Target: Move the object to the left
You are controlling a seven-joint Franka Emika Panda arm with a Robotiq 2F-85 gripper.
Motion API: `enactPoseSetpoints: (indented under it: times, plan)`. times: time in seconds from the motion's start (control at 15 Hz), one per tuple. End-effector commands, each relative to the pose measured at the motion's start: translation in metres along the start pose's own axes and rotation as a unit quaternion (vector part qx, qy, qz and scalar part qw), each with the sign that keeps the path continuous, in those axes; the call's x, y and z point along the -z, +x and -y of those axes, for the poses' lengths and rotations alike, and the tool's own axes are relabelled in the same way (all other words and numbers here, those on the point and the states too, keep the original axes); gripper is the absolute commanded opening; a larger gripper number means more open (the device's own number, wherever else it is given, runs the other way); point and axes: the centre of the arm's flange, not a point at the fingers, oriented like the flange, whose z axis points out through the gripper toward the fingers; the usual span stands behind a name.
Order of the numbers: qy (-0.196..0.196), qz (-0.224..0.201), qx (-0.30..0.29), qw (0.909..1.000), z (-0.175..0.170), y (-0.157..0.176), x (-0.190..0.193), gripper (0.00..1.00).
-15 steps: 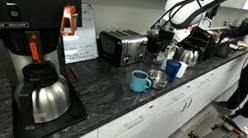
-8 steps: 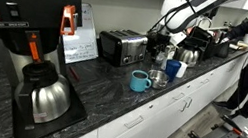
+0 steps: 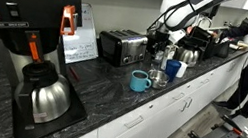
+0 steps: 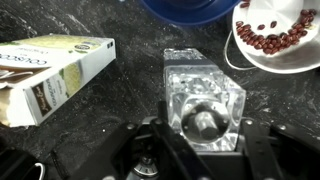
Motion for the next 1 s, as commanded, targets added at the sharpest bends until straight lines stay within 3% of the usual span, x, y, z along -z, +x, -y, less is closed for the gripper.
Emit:
enactPoseSetpoints:
  times: [0.0,0.4,0.67,0.93]
  plan:
    - [0.003,0.002,0.002,1.0000,-0.004,0.005,0.005,0.26]
    - [0.047,0.001,0.002,0.9989,0.001,0.006,0.017,0.26]
    - [0.122,-0.027,0.014,0.9921,0.017,0.019,0.050,0.26]
    - [0.149,-0.062,0.035,0.9862,0.030,0.031,0.089,0.26]
